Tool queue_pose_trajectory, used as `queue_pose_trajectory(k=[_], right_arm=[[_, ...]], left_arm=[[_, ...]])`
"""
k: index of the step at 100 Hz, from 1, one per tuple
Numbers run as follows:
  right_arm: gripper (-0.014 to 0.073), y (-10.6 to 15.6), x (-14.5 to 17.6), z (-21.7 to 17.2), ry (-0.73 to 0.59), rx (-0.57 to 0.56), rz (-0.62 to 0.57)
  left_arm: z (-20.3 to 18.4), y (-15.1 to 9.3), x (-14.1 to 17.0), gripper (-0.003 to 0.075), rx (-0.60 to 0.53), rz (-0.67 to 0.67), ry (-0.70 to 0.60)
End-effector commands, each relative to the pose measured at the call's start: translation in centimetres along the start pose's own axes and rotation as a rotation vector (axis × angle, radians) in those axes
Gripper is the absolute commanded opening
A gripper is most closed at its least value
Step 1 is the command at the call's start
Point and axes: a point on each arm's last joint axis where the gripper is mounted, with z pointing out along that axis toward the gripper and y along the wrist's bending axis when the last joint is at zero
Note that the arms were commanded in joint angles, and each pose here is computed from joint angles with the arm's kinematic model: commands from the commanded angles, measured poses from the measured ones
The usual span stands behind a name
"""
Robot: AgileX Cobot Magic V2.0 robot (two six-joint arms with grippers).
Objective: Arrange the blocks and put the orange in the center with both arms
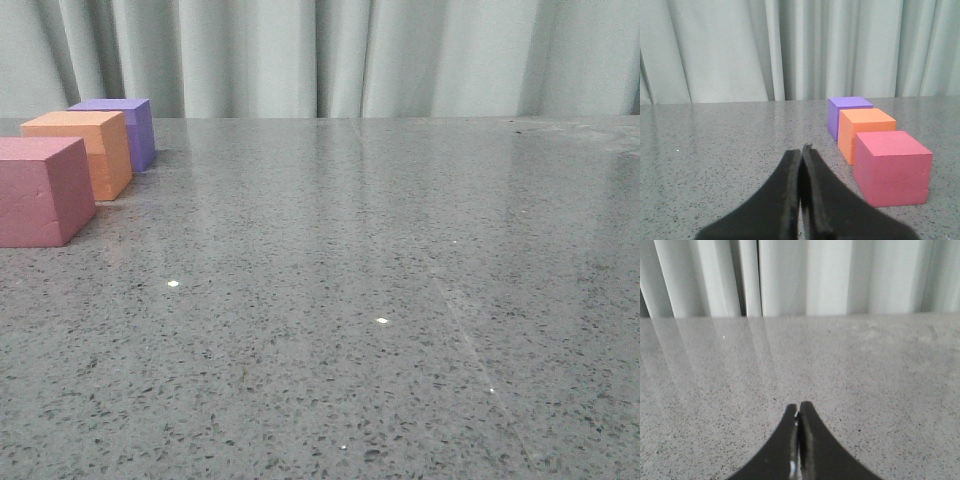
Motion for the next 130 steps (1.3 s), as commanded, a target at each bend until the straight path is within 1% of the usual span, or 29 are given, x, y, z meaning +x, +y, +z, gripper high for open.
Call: queue_pose_trajectory(k=[1,19,33,47,130], right_arm=[[-0.0068,0.0,-0.3,-0.5,-0.169,-0.013,-0.022],[-0.0068,-0.2,2.0,-1.3,-0.209,-0.016,-0.022],[-0.0068,-0.2,2.9,-1.1,-0.196,-0.017,-0.022],[-0.0068,-0.3,3.6,-0.9,-0.212,-0.021,-0.006],[-0.0068,-0.3,3.7,-0.9,-0.206,-0.021,0.004]], left_arm=[[-0.2,-0.1,0.9,-0.0019,0.007,-0.01,-0.055],[-0.2,-0.1,0.9,-0.0019,0.007,-0.01,-0.055],[-0.2,-0.1,0.9,-0.0019,0.007,-0.01,-0.055],[-0.2,-0.1,0.9,-0.0019,0.007,-0.01,-0.055],[-0.2,-0.1,0.9,-0.0019,0.007,-0.01,-0.055]])
